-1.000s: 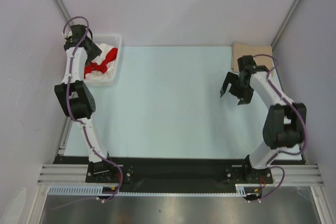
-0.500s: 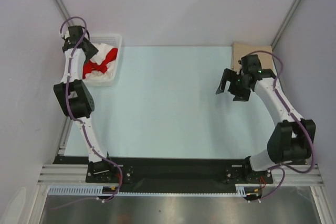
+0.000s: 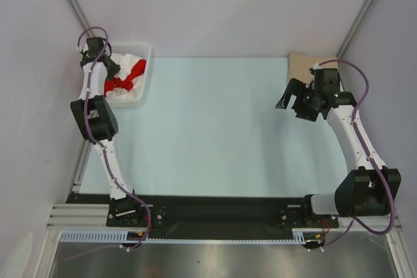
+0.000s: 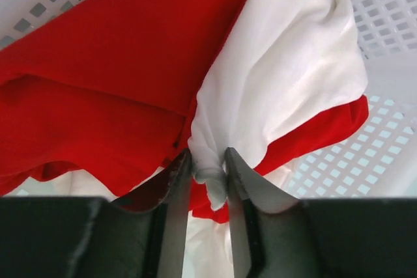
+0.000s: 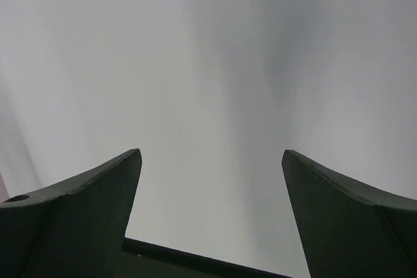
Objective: Fold and stack the t-shirts
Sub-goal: Grab the tshirt from the pile
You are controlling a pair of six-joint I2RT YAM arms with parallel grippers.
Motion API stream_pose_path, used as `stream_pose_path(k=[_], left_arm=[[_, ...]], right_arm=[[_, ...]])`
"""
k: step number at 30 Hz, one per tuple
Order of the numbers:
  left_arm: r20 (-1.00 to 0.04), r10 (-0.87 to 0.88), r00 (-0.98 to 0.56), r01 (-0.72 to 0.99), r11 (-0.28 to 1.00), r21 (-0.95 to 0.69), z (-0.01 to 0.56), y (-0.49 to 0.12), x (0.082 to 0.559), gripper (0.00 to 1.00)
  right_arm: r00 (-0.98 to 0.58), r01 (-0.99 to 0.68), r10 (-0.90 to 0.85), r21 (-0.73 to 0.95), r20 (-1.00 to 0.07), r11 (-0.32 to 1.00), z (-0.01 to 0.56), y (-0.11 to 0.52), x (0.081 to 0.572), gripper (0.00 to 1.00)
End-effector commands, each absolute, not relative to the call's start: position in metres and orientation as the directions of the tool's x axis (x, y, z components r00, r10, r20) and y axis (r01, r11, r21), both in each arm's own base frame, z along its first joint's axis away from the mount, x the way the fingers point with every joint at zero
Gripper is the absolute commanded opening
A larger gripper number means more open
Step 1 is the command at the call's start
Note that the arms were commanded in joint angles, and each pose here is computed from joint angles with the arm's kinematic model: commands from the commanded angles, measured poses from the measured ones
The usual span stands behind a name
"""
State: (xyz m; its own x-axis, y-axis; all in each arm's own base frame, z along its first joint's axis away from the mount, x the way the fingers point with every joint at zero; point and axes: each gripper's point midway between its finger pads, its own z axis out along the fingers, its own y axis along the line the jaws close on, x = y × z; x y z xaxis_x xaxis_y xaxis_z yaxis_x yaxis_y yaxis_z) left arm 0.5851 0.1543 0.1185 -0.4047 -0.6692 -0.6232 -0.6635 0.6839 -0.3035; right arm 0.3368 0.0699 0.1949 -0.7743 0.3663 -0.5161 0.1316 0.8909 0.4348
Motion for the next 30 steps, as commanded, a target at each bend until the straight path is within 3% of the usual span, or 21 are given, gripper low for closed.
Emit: stream_pose_path(k=[1, 6, 7, 8, 13, 16, 17, 22, 30], left_arm=[[-0.663, -0.665, -0.345, -0.630, 0.687, -0.361, 0.150, 0.158, 0.600, 0.30], [-0.695, -0.651, -0.306, -0.614, 0.693, -0.378, 0.180, 0.158, 0.599, 0.15], [-0.702, -0.648, -0.296, -0.608, 0.694, -0.385, 0.188, 0.158, 0.600, 0.02], [-0.704, -0.652, -0.282, -0.604, 0.691, -0.398, 0.195, 0.157, 0.600, 0.00], [-0.724, -0.658, -0.206, -0.446, 0.722, -0.529, 0.274, 0.119, 0.606, 0.00], [-0.607, -0.765, -0.217, -0.157, 0.641, -0.751, 0.314, 0.064, 0.615, 0.00], [-0.510, -0.815, -0.275, -0.047, 0.541, -0.840, 0.330, 0.033, 0.608, 0.00], [-0.430, -0.850, -0.305, 0.177, 0.393, -0.902, 0.362, -0.038, 0.578, 0.00], [-0.524, -0.791, -0.316, 0.561, 0.290, -0.775, 0.477, -0.111, 0.500, 0.00]], right_arm=[[-0.766, 0.115, 0.365, 0.445, -0.530, 0.888, 0.201, 0.069, 0.338, 0.96], [-0.771, 0.123, 0.370, 0.449, -0.518, 0.885, 0.200, 0.069, 0.336, 0.96], [-0.771, 0.122, 0.368, 0.447, -0.519, 0.886, 0.201, 0.068, 0.337, 0.96], [-0.772, 0.119, 0.364, 0.443, -0.522, 0.889, 0.201, 0.068, 0.336, 0.96], [-0.782, 0.107, 0.350, 0.441, -0.517, 0.891, 0.204, 0.068, 0.329, 0.96], [-0.782, 0.080, 0.332, 0.443, -0.528, 0.893, 0.210, 0.070, 0.323, 0.96], [-0.779, 0.076, 0.329, 0.441, -0.534, 0.894, 0.213, 0.069, 0.321, 0.96], [-0.775, 0.029, 0.307, 0.454, -0.553, 0.891, 0.224, 0.081, 0.311, 0.96], [-0.775, -0.065, 0.259, 0.480, -0.577, 0.875, 0.237, 0.110, 0.285, 0.96]])
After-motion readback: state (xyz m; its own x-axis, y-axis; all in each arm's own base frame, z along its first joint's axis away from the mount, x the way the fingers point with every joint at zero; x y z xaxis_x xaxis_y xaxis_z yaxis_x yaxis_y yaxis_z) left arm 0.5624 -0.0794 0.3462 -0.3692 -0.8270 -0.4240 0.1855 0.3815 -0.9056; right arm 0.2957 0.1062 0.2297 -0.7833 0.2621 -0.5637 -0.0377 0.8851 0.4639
